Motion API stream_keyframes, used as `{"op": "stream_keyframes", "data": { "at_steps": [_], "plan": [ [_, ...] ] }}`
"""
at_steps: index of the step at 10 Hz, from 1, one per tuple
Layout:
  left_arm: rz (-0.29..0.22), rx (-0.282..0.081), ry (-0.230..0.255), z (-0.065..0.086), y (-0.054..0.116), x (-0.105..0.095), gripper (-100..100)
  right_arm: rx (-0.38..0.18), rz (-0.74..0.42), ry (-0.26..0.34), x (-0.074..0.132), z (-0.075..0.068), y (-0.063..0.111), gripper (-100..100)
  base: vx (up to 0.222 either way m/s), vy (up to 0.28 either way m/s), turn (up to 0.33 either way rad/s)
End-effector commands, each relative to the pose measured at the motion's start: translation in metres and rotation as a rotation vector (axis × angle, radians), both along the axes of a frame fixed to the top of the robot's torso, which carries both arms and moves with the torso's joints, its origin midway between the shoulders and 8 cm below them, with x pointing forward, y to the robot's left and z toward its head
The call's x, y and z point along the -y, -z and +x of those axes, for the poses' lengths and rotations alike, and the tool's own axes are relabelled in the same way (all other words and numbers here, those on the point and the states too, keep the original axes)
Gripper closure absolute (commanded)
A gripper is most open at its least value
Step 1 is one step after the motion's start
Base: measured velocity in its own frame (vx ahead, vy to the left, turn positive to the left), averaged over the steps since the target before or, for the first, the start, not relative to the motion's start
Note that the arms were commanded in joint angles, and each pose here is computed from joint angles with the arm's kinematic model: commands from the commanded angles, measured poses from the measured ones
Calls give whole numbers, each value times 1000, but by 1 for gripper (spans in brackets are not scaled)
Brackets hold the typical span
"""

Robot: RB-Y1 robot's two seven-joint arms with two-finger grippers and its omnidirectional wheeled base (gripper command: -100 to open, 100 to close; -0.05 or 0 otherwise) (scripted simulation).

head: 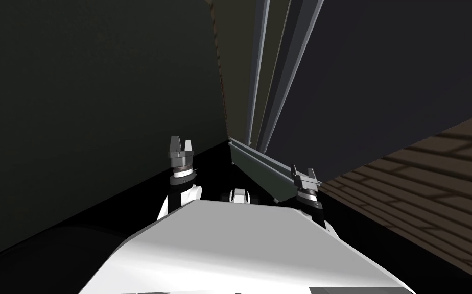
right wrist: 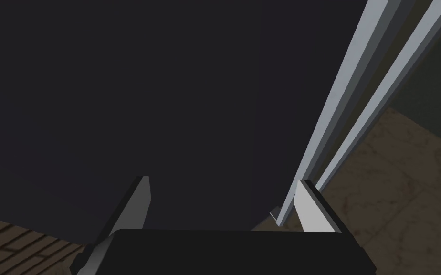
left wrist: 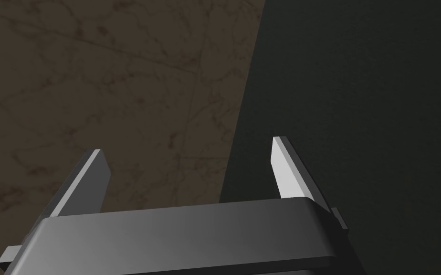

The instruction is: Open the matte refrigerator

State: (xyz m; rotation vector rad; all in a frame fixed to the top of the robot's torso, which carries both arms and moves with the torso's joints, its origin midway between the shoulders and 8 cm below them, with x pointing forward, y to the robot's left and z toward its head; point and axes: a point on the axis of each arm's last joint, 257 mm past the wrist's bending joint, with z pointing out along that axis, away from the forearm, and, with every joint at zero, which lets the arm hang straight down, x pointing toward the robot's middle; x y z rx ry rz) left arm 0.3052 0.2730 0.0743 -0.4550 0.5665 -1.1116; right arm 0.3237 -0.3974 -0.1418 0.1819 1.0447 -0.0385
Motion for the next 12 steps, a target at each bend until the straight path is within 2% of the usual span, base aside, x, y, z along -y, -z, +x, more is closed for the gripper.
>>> {"op": "stream_keyframes", "data": {
  "at_steps": [1, 4, 7, 8, 9, 10, 11, 12],
  "plan": [
    [0, 0, 0, 0, 0, 0, 0, -22, -74, 68, 15, -10, 11, -100, 114, 78, 70],
    [0, 0, 0, 0, 0, 0, 0, -45, -149, 129, 24, -16, 20, -100, 79, 86, 53],
    [0, 0, 0, 0, 0, 0, 0, -82, -224, 209, 41, -30, 36, -100, 104, 70, 63],
    [0, 0, 0, 0, 0, 0, 0, -87, -248, 222, 41, -30, 36, -100, 83, 64, 39],
    [0, 0, 0, 0, 0, 0, 0, -104, -273, 255, 50, -37, 45, -100, 81, 94, 78],
    [0, 0, 0, 0, 0, 0, 0, -110, -297, 268, 50, -37, 45, -100, 77, 64, 32],
    [0, 0, 0, 0, 0, 0, 0, -128, -323, 301, 58, -45, 53, -100, 110, 63, 71],
    [0, 0, 0, 0, 0, 0, 0, -134, -344, 312, 58, -45, 53, -100, 98, 55, 41]
  ]
}}
